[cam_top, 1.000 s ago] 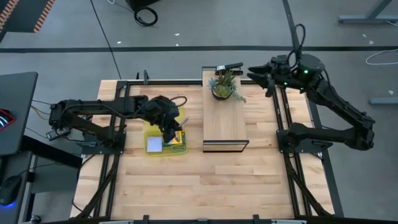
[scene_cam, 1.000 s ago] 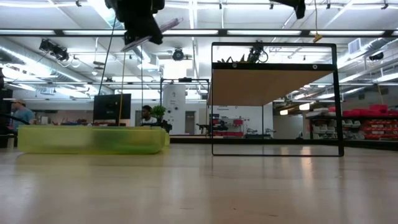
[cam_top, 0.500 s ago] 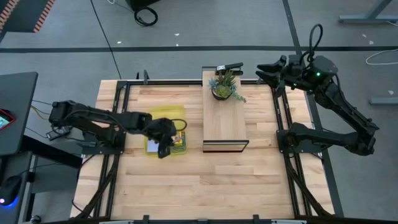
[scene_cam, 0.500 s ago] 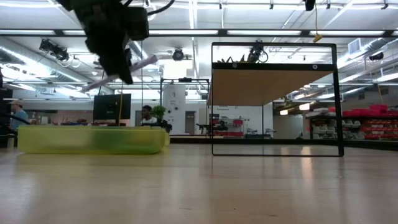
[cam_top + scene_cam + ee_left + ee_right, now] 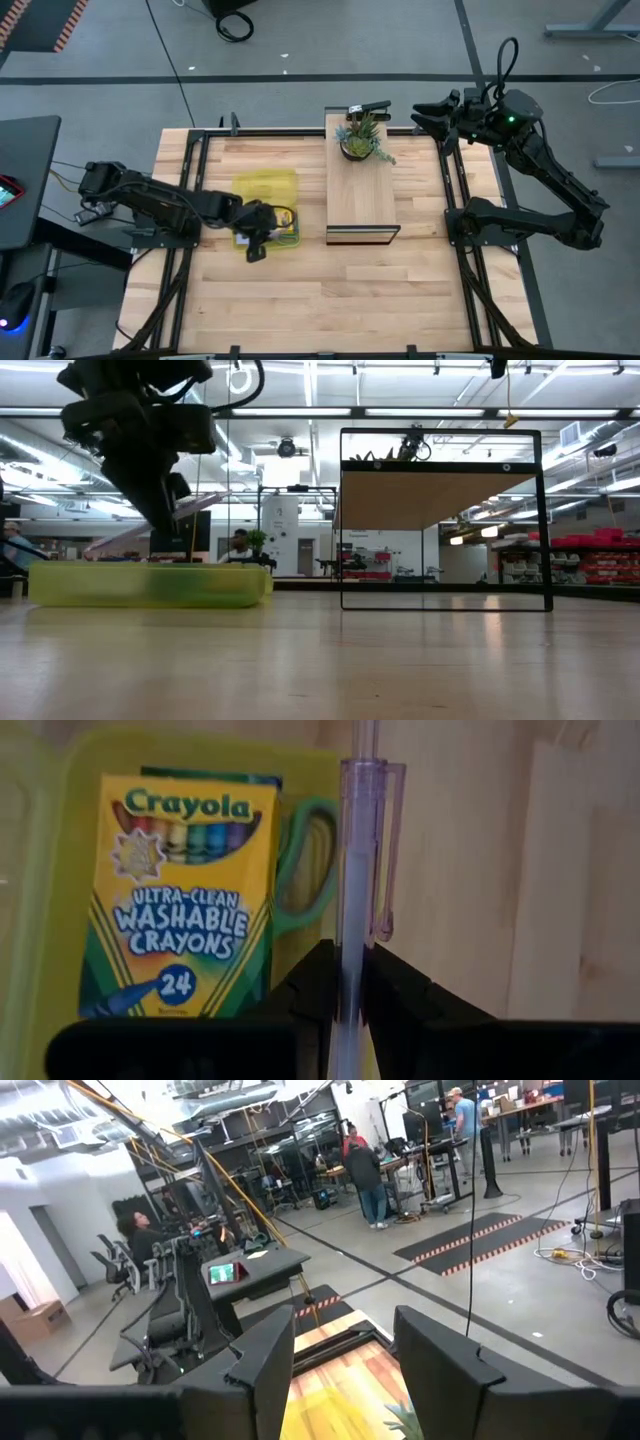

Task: Pack school essentials
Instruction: Put the pink pen into the yellow supply box, then return to Home Position

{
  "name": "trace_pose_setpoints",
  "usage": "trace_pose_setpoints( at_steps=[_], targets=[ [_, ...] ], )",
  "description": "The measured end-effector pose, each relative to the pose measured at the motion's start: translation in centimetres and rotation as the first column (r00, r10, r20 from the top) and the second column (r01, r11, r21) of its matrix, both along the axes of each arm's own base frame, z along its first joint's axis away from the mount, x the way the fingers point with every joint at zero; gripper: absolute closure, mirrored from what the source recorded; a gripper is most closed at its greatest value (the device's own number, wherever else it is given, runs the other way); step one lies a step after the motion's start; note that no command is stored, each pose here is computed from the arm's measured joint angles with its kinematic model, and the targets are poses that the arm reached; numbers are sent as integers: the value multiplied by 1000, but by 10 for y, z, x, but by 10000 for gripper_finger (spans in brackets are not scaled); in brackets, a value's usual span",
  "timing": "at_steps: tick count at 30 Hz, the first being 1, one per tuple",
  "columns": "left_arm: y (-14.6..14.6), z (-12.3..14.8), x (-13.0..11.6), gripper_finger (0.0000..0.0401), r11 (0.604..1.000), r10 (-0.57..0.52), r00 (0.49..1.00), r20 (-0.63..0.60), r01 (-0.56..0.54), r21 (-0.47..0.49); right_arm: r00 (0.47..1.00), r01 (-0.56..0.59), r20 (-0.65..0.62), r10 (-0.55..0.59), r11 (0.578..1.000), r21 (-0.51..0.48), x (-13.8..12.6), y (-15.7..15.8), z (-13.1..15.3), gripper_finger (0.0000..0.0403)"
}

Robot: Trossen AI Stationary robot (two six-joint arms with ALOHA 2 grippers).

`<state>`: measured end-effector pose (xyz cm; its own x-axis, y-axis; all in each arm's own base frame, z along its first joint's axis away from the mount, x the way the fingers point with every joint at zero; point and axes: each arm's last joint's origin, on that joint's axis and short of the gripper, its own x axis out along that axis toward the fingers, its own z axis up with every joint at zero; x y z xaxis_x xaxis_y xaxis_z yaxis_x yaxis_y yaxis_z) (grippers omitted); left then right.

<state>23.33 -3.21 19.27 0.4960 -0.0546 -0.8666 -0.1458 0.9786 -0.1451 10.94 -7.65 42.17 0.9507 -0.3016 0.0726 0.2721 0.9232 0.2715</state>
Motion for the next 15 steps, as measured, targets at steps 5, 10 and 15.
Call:
trace_pose_setpoints(
  at_steps=[5, 10, 15],
  targets=[
    [-1, -6, -4, 347, 1000, -1, 999, -34, 1, 2, 1000, 0, 2, 0, 1000, 5, 0, 0, 0, 224],
    [-1, -6, -6, 321, 1000, -1, 999, -51, 1, 4, 1000, 0, 2, 0, 1000, 5, 0, 0, 0, 224],
    [-1, -6, -6, 285, 1000, 2, 999, -50, -2, 3, 1000, 0, 1, 0, 1000, 5, 0, 0, 0, 224]
  ],
)
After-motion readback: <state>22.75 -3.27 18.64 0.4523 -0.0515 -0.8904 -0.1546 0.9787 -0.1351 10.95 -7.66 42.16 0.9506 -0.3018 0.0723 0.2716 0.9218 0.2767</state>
